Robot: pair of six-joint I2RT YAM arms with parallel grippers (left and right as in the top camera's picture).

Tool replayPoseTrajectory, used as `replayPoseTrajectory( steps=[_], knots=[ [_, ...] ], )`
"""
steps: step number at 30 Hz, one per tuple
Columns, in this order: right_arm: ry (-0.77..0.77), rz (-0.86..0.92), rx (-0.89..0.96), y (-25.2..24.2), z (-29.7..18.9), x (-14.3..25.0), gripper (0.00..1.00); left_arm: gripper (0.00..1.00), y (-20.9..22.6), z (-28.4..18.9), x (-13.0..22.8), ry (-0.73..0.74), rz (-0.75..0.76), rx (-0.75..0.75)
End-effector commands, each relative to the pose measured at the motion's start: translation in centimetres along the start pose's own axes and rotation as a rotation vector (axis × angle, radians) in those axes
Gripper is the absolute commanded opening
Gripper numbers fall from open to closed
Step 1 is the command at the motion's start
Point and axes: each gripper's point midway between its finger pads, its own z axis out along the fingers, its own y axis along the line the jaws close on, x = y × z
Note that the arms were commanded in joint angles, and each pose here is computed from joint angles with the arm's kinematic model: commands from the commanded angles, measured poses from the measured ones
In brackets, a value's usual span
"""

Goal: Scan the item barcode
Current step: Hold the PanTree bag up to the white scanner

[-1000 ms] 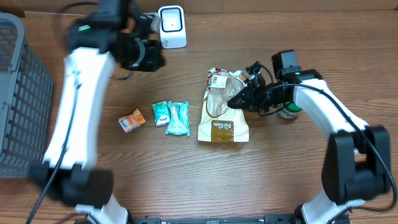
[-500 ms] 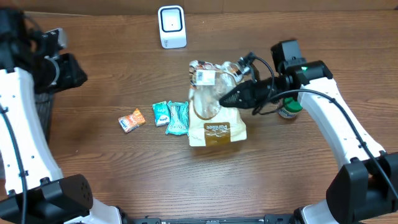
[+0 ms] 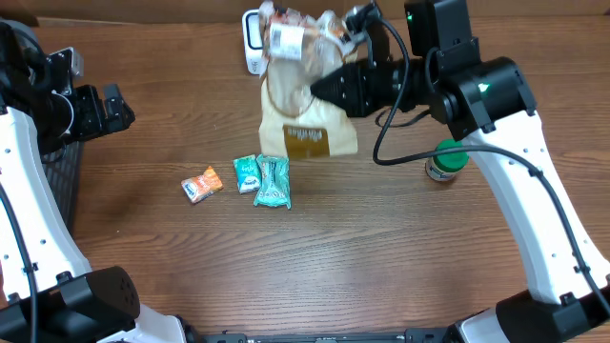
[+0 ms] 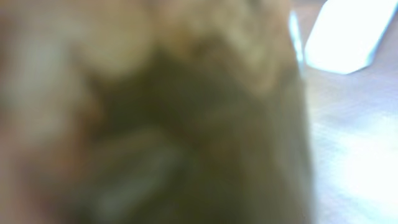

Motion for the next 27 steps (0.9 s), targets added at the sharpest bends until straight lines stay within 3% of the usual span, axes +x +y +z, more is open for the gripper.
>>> replayPoseTrajectory(
  steps=[1, 5, 16, 22, 27],
  knots=[
    [-0.16, -0.094, 0.439, -4.6, -1.3, -3.5, 0.04, 0.99, 1.0, 0.0, 0.0, 0.003, 0.019, -0.053],
    [-0.231, -0.263, 0.72, -8.1, 0.7, -6.3, 0.04, 1.0, 1.0, 0.0, 0.0, 0.003, 0.019, -0.053],
    [-0.246, -0.708, 1.099, -16.7, 9.1, -10.9, 0.04, 1.0, 1.0, 0.0, 0.0, 0.003, 0.019, -0.053],
    [-0.157, -0.973, 1.179, -21.5, 15.7, -9.7, 0.04, 1.0, 1.0, 0.0, 0.0, 0.003, 0.019, -0.053],
    [-0.111, -1.056, 1.2, -23.6, 18.7, -8.1, 0.04, 1.0, 1.0, 0.0, 0.0, 0.003, 0.019, -0.053]
  ],
)
